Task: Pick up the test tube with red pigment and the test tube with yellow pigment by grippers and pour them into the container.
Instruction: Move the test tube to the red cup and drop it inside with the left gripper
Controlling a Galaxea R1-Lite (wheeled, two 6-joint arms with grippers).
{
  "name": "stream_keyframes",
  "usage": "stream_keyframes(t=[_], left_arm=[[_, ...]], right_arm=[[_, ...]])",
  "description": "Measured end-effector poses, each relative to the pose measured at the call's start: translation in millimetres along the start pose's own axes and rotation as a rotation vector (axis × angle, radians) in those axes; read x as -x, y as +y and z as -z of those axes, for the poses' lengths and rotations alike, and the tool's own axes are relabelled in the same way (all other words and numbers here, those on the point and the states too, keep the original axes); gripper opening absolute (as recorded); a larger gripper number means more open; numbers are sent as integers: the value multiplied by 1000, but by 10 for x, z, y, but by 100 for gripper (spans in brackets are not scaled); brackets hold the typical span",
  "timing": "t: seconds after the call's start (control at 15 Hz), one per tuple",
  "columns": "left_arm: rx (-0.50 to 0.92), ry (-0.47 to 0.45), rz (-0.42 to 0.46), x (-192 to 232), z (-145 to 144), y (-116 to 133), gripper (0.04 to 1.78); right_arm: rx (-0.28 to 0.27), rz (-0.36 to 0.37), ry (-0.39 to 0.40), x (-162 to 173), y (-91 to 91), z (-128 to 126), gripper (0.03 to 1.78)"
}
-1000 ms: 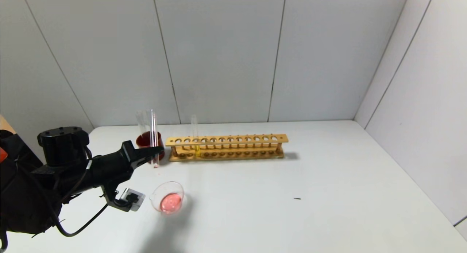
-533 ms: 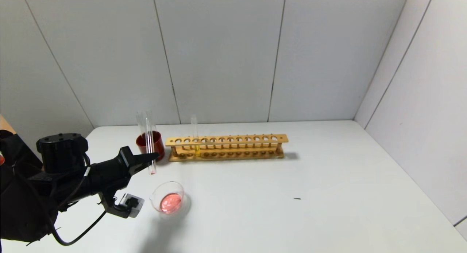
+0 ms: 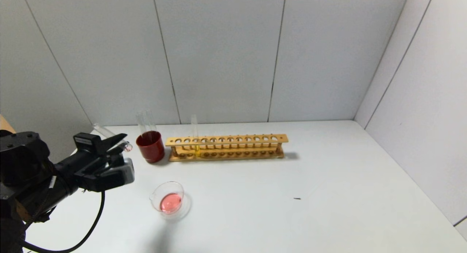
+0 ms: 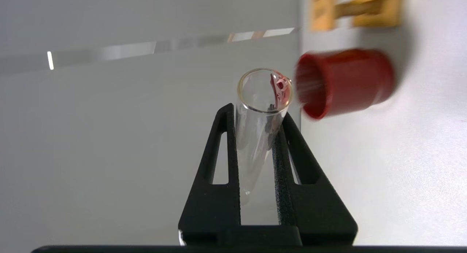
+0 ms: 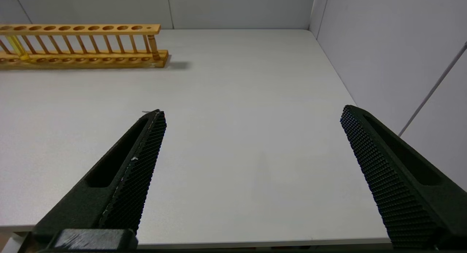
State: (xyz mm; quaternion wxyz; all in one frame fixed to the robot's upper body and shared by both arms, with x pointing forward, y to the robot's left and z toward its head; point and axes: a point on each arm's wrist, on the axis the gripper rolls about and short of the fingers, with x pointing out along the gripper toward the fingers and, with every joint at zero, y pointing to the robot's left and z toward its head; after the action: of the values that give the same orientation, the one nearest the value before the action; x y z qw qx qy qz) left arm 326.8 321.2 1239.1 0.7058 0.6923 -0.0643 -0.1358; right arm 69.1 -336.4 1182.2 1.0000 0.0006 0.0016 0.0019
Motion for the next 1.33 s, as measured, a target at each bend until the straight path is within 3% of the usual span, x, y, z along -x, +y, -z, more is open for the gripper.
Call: stream_keyframes(t=[0.2, 0.4, 0.53, 0.6, 0.8, 0.93, 1.33], left_arm=[[317, 160, -133, 65, -70, 166, 31], [720, 245, -314, 71, -188, 349, 31], [965, 256, -440, 23, -195, 494, 31], [1069, 214, -461, -19, -202, 539, 31], [1253, 39, -384, -189, -224, 544, 31], [1322, -25, -352, -333, -216, 556, 31], [1373, -11, -320, -762, -47, 425, 31]], right_arm=[[0, 0, 0, 0, 0, 0, 175], [0, 0, 0, 0, 0, 0, 175], [0, 0, 0, 0, 0, 0, 175], [0, 0, 0, 0, 0, 0, 175], [0, 0, 0, 0, 0, 0, 175], [0, 0, 0, 0, 0, 0, 175], [0, 0, 0, 0, 0, 0, 175]])
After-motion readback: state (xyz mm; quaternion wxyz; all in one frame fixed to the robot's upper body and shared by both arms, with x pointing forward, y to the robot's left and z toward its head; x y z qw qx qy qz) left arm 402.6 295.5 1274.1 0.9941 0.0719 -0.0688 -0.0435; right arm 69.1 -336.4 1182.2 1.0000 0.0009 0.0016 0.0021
